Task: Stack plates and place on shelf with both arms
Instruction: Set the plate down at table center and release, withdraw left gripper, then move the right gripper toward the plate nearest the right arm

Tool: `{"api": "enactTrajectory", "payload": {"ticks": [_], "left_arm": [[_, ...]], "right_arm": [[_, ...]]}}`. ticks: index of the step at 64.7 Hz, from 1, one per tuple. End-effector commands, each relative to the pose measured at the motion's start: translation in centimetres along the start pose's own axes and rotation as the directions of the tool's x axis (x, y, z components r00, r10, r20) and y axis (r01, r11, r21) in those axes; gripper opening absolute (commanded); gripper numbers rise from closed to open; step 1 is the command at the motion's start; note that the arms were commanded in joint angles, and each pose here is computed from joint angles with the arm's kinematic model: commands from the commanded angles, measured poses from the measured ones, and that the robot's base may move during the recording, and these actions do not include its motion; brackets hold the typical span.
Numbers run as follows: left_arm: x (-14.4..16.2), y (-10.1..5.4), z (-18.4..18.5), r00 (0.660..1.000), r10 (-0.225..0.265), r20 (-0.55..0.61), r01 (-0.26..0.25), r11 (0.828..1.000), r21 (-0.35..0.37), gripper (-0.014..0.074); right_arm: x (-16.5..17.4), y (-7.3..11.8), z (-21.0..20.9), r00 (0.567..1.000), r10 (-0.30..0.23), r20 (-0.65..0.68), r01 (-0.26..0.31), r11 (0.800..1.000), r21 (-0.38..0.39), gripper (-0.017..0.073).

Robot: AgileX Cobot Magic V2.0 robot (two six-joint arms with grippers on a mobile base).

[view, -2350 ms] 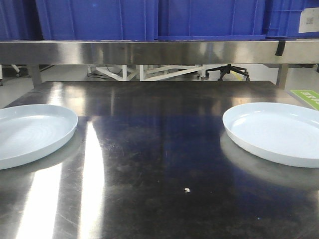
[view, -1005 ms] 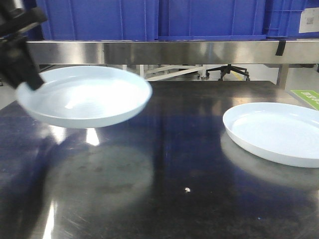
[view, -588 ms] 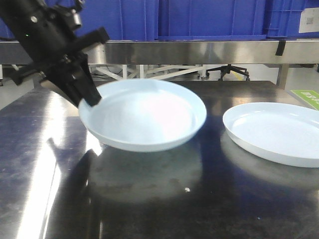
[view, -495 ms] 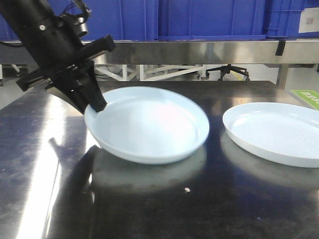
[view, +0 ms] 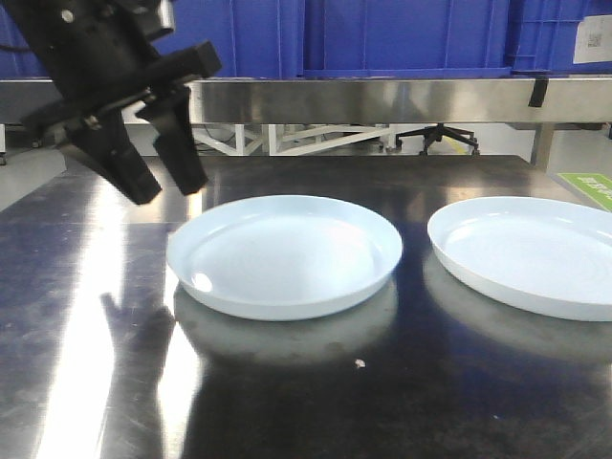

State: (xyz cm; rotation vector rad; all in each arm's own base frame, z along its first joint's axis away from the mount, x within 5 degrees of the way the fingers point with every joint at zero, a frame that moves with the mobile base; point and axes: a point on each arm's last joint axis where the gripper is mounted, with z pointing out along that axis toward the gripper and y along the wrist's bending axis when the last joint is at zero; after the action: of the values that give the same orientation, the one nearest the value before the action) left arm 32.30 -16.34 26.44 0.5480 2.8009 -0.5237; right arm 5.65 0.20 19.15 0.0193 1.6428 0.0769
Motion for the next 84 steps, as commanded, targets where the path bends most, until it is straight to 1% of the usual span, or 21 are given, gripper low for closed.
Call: {"api": "enactTrajectory", "payload": {"ticks": [1,7,15,20,21,25,29,31,36,39,40,46,49,50,51,52,55,66,77,81,84], "left_arm": [[0.6,-1.4,-3.7,0.987,0.08,0.138,-0.073,0.996,-0.052,0.0255],[2.0,-1.5,-5.1,0.962,0.146,0.232,-0.119,0.985,-0.125,0.0171],[3.8,-1.5,-6.5,0.918,0.18,0.353,-0.127,0.978,-0.166,0.0078],[4.9,-1.4,-7.5,0.872,0.208,0.443,-0.131,0.972,-0.197,0.0082],[5.2,-1.3,-7.3,0.872,0.208,0.443,-0.131,0.971,-0.199,0.0082],[6.2,-1.2,-8.1,0.826,0.235,0.513,-0.134,0.965,-0.227,0.0082],[7.5,-0.9,-8.2,0.792,0.254,0.555,-0.135,0.959,-0.248,0.0082],[8.1,-0.9,-8.5,0.764,0.267,0.588,-0.135,0.956,-0.26,0.0082],[9.9,-0.6,-8.5,0.721,0.277,0.635,-0.128,0.954,-0.271,0.0082],[10.8,-0.5,-8.9,0.669,0.285,0.687,-0.121,0.953,-0.278,0.0082],[11.3,-0.4,-8.7,0.663,0.285,0.692,-0.117,0.953,-0.28,0.0082],[13.6,0.2,-9.2,0.595,0.288,0.75,-0.09,0.952,-0.294,0.0082],[14.7,0.5,-9.7,0.555,0.286,0.781,-0.067,0.951,-0.301,0.0082],[15.1,0.8,-9.7,0.55,0.282,0.786,-0.055,0.951,-0.303,0.0082],[15.6,0.9,-10.0,0.53,0.282,0.8,-0.046,0.951,-0.305,0.0082],[16.0,1.1,-9.8,0.527,0.279,0.803,-0.037,0.951,-0.306,0.0082],[17.3,1.5,-10.4,0.488,0.279,0.827,-0.004,0.948,-0.317,0.0082],[20.9,2.5,-11.3,0.428,0.276,0.861,0.082,0.936,-0.341,0.0082],[22.6,2.4,-13.2,0.319,0.299,0.899,0.145,0.922,-0.358,0.0082],[23.1,2.3,-13.7,0.292,0.306,0.906,0.16,0.918,-0.362,0.0082],[23.3,2.3,-13.9,0.281,0.314,0.907,0.169,0.914,-0.369,0.0082]], "right_arm": [[-0.8,0.1,-0.2,0.995,-0.005,0.104,0.005,1.0,-0.004,0.0048],[-0.8,0.1,-0.2,0.995,-0.005,0.104,0.005,1.0,-0.004,0.0048],[-0.8,0.1,-0.2,0.995,-0.005,0.104,0.005,1.0,-0.004,0.0048],[-0.8,0.1,-0.2,0.995,-0.005,0.104,0.005,1.0,-0.004,0.0048],[-0.8,0.1,-0.2,0.995,-0.005,0.104,0.005,1.0,-0.004,0.0048],[-0.8,0.1,-0.2,0.995,-0.005,0.104,0.005,1.0,-0.004,0.0048],[-0.8,0.1,-0.2,0.995,-0.005,0.104,0.005,1.0,-0.004,0.0048],[-0.8,0.1,-0.2,0.995,-0.005,0.104,0.005,1.0,-0.004,0.0048],[-0.8,0.1,-0.2,0.995,-0.005,0.104,0.005,1.0,-0.004,0.0048],[-0.8,0.1,-0.2,0.995,-0.005,0.104,0.005,1.0,-0.004,0.0048],[-0.8,0.1,-0.2,0.995,-0.005,0.104,0.005,1.0,-0.004,0.0048],[-0.8,0.1,-0.2,0.995,-0.005,0.104,0.005,1.0,-0.004,0.0048],[-0.8,0.1,-0.2,0.995,-0.005,0.104,0.005,1.0,-0.004,0.0048],[-0.8,0.1,-0.2,0.995,-0.005,0.104,0.005,1.0,-0.004,0.0048],[-0.8,0.1,-0.2,0.995,-0.005,0.104,0.005,1.0,-0.004,0.0048],[-0.8,0.1,-0.2,0.995,-0.005,0.104,0.005,1.0,-0.004,0.0048],[-0.8,0.1,-0.2,0.995,-0.005,0.104,0.005,1.0,-0.004,0.0048],[-0.8,0.1,-0.2,0.995,-0.005,0.104,0.005,1.0,-0.004,0.0048],[-0.8,0.1,-0.2,0.995,-0.005,0.104,0.005,1.0,-0.004,0.0048],[-0.8,0.1,-0.2,0.995,-0.005,0.104,0.005,1.0,-0.004,0.0048],[-0.8,0.1,-0.2,0.995,-0.005,0.104,0.005,1.0,-0.004,0.0048]]}}
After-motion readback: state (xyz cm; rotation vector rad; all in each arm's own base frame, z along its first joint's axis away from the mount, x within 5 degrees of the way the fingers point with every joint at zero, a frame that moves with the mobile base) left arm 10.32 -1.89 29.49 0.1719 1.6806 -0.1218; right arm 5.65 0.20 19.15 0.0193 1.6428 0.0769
